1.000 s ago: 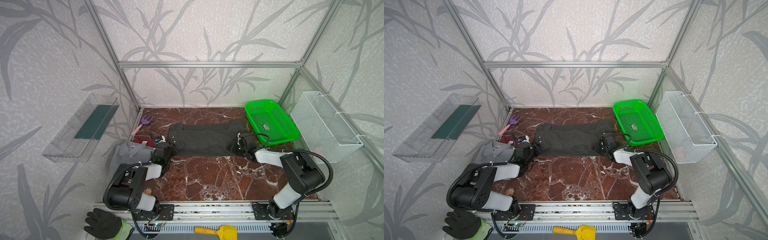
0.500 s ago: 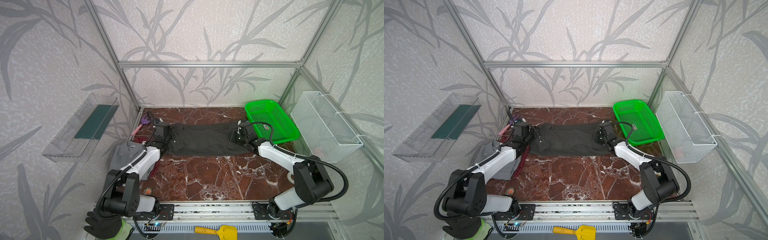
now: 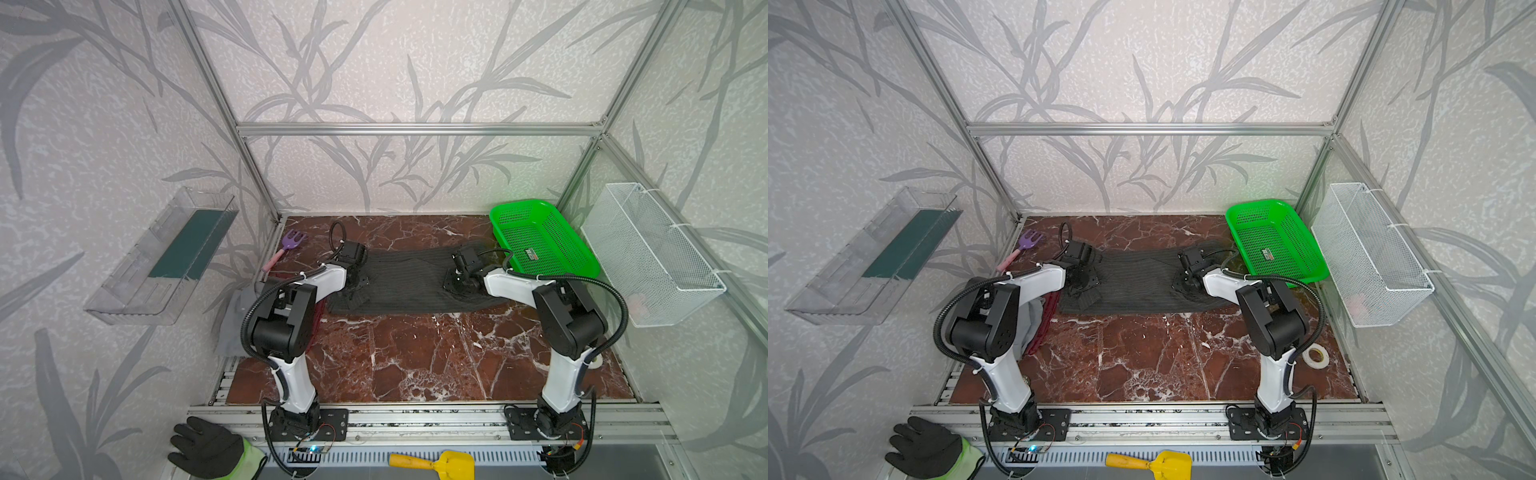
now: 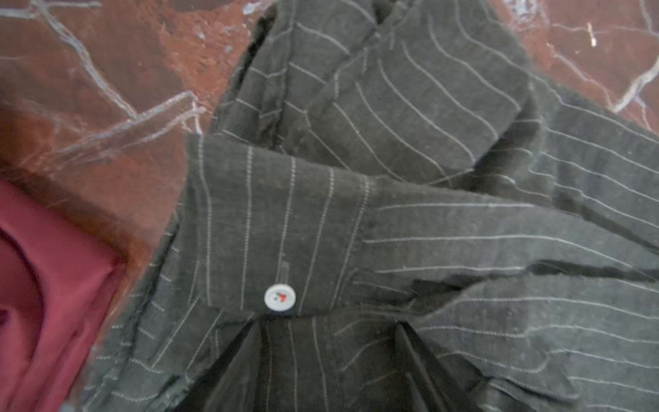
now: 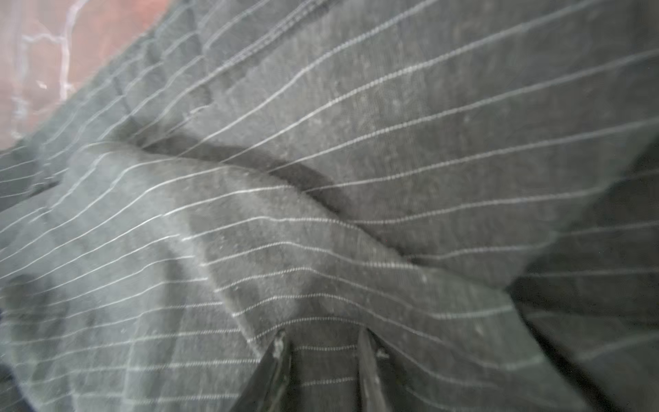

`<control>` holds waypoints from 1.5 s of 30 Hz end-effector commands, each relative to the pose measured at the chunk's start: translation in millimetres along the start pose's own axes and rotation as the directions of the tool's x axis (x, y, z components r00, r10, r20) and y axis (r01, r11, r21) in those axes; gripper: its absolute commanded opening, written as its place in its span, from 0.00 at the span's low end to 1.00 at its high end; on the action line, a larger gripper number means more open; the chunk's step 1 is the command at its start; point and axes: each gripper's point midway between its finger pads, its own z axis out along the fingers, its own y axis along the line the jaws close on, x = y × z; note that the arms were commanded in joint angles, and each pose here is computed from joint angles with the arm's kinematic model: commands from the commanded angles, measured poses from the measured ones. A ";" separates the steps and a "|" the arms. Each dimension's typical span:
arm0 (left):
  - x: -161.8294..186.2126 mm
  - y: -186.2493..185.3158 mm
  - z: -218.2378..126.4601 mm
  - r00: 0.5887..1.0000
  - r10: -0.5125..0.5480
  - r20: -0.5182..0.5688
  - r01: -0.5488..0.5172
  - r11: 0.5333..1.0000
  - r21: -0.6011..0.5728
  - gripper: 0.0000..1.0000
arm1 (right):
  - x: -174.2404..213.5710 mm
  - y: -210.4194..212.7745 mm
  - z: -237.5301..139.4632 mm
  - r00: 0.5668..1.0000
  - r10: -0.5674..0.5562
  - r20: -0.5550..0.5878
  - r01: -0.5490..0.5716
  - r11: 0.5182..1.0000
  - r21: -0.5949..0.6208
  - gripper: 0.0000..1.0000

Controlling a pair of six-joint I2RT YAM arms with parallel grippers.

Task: Fold and stack the long sleeve shirts

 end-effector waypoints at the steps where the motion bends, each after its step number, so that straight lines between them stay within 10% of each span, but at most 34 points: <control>1: 18.4 17.5 -7.6 1.000 -0.011 -0.018 0.010 0.997 -0.078 0.61 | -7.5 -17.7 10.9 1.000 0.000 -0.025 0.002 0.997 0.076 0.34; 28: 223.5 -68.9 -119.6 0.998 0.036 -0.043 -0.023 0.959 0.283 0.61 | -55.1 43.8 64.0 0.972 -0.209 -0.110 0.201 0.977 -0.075 0.34; 36: 200.0 -109.9 -180.0 0.989 0.074 0.131 -0.122 0.901 0.417 0.63 | -78.8 78.4 31.4 0.947 -0.318 -0.048 0.309 0.941 -0.138 0.34; 45: 120.6 -62.8 -213.6 0.920 0.130 0.369 -0.260 0.908 0.327 0.70 | -83.6 96.3 -50.2 0.936 -0.346 0.061 0.351 0.928 -0.123 0.40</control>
